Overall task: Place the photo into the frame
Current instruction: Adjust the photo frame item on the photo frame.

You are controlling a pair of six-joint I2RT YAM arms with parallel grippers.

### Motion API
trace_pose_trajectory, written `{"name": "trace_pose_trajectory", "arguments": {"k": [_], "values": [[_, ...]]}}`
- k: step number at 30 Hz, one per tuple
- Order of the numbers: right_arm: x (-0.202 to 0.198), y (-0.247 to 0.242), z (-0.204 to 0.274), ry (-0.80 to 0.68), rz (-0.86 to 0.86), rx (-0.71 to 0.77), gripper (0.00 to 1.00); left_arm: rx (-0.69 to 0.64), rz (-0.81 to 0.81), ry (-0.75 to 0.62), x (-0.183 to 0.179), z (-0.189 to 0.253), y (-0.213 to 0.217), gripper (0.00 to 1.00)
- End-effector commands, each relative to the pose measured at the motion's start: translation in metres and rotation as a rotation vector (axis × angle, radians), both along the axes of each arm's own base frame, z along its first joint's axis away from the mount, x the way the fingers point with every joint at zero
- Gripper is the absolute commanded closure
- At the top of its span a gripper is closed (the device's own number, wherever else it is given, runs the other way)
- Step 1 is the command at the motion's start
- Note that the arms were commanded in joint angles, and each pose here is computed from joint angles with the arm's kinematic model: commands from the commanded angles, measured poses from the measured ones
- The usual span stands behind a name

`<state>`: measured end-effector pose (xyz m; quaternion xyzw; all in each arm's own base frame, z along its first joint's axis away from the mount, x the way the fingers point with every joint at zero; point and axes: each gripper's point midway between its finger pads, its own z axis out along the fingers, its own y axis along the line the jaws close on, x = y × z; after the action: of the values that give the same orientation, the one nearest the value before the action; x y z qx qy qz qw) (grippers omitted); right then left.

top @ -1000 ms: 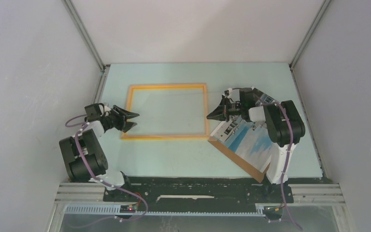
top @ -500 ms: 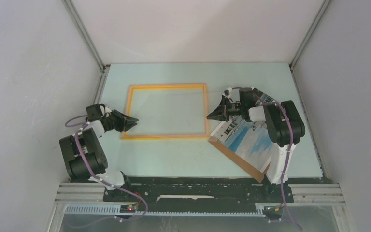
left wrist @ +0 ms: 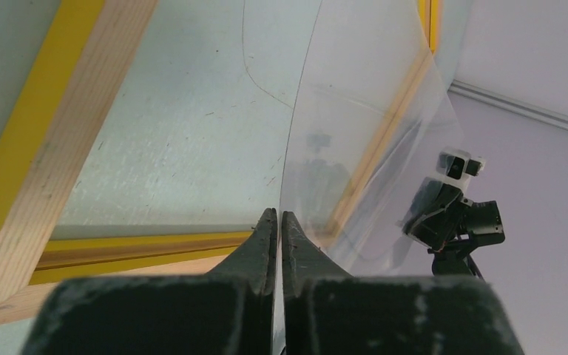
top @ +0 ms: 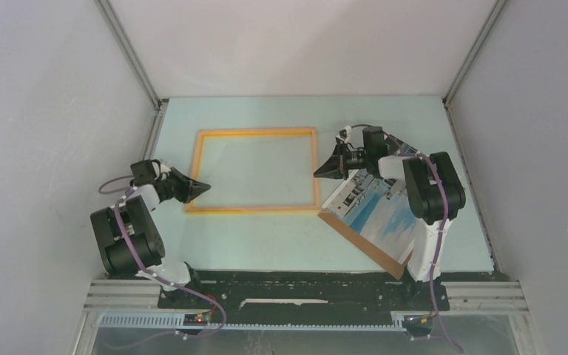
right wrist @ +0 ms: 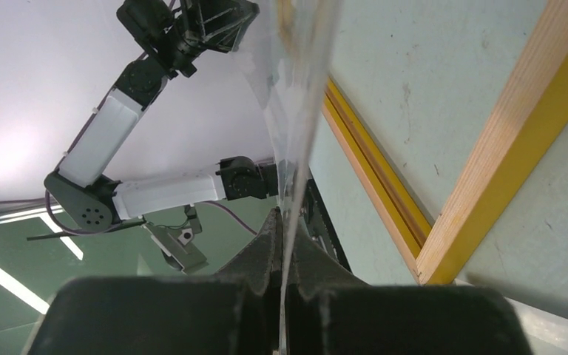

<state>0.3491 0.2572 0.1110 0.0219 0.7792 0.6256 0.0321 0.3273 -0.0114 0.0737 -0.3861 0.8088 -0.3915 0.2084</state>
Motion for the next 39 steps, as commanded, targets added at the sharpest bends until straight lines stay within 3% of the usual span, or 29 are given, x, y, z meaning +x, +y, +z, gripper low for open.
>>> {"name": "trace_pose_trajectory", "arguments": {"k": [1, 10, 24, 39], "values": [[0.001, 0.009, 0.009, -0.098, 0.043, -0.002, 1.00, 0.035, -0.022, -0.039, -0.008, 0.009, 0.002, 1.00], [0.007, 0.015, 0.010, -0.133, 0.038, -0.030, 1.00, 0.170, 0.003, -0.063, -0.017, 0.021, 0.014, 1.00], [0.054, 0.052, 0.027, -0.200, 0.066, -0.004, 1.00, 0.297, 0.080, -0.006, -0.010, 0.020, 0.044, 1.00], [0.074, 0.063, 0.025, -0.225, 0.078, 0.012, 1.00, 0.287, 0.090, -0.006, 0.008, 0.023, 0.053, 1.00]]}}
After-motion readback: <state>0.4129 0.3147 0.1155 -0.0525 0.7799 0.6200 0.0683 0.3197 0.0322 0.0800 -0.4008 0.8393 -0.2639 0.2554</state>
